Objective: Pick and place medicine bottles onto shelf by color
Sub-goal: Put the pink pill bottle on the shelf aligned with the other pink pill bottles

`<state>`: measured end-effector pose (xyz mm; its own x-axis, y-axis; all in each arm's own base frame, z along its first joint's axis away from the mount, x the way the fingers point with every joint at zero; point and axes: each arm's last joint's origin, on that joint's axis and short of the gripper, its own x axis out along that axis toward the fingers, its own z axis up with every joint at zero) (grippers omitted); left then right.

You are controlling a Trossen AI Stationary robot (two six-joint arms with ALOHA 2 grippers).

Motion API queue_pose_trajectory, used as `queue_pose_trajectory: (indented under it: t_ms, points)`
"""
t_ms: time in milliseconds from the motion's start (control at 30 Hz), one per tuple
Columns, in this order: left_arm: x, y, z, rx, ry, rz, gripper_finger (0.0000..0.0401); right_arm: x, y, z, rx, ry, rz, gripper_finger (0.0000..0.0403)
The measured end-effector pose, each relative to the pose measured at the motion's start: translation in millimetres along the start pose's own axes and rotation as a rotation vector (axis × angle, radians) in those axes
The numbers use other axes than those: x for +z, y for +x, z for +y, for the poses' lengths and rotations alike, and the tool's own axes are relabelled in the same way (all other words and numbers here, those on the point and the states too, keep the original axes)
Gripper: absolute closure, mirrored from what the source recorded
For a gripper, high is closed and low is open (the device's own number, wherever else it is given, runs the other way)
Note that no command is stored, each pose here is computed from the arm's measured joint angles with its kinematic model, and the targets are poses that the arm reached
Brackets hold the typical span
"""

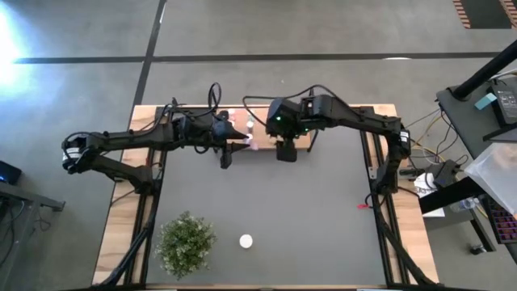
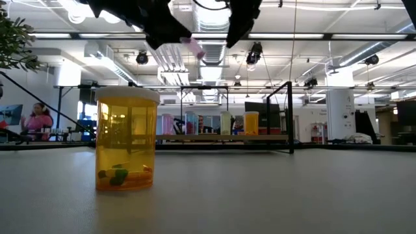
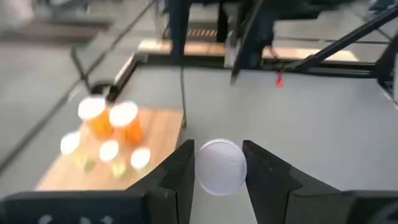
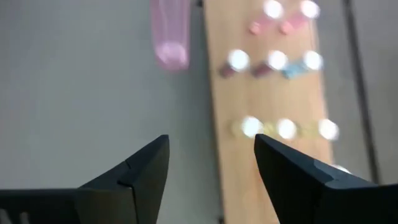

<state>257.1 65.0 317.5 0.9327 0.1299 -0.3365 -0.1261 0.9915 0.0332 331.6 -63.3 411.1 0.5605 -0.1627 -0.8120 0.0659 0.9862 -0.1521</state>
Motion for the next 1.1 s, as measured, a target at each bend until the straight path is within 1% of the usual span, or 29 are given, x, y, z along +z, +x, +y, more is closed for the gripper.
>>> queue_pose_trajectory:
  t_ms: [133,267,433,533,633,833,967,1100]
  points:
    - [-4.8,-1.9,5.4,0.056,-0.112,0.075,0.0301,-2.6,-17.5,-2.0,-0.038,0.01,0.035,0.0165]
    - [-8.3,-4.9,6.6,0.123,-0.164,0.161,0.0301,-7.7,-28.9,-4.0,-0.079,0.011,0.086,0.0166]
    - [-10.4,-5.6,10.4,0.179,-0.172,0.3,0.0301,-14.2,-32.8,-15.3,-0.136,0.036,0.134,0.017]
    - [-14.1,4.3,16.0,0.195,-0.183,0.371,0.0302,-16.9,-32.6,-25.2,-0.154,0.074,0.14,0.0169]
    - [-22.8,17.0,23.7,0.212,-0.193,0.442,0.0302,-19.5,-32.6,-34.7,-0.171,0.101,0.147,0.0166]
    - [-37.2,29.2,34.4,0.22,-0.191,0.533,0.0301,-23.9,-33.0,-48.6,-0.195,0.146,0.156,0.0168]
    - [-41.6,31.8,39.2,0.215,-0.139,0.563,0.0301,-25.1,-33.1,-53.2,-0.203,0.155,0.156,0.0166]
    - [-50.8,40.4,45.1,0.219,-0.121,0.61,0.0301,-24.9,-33.1,-55.6,-0.209,0.161,0.148,0.0167]
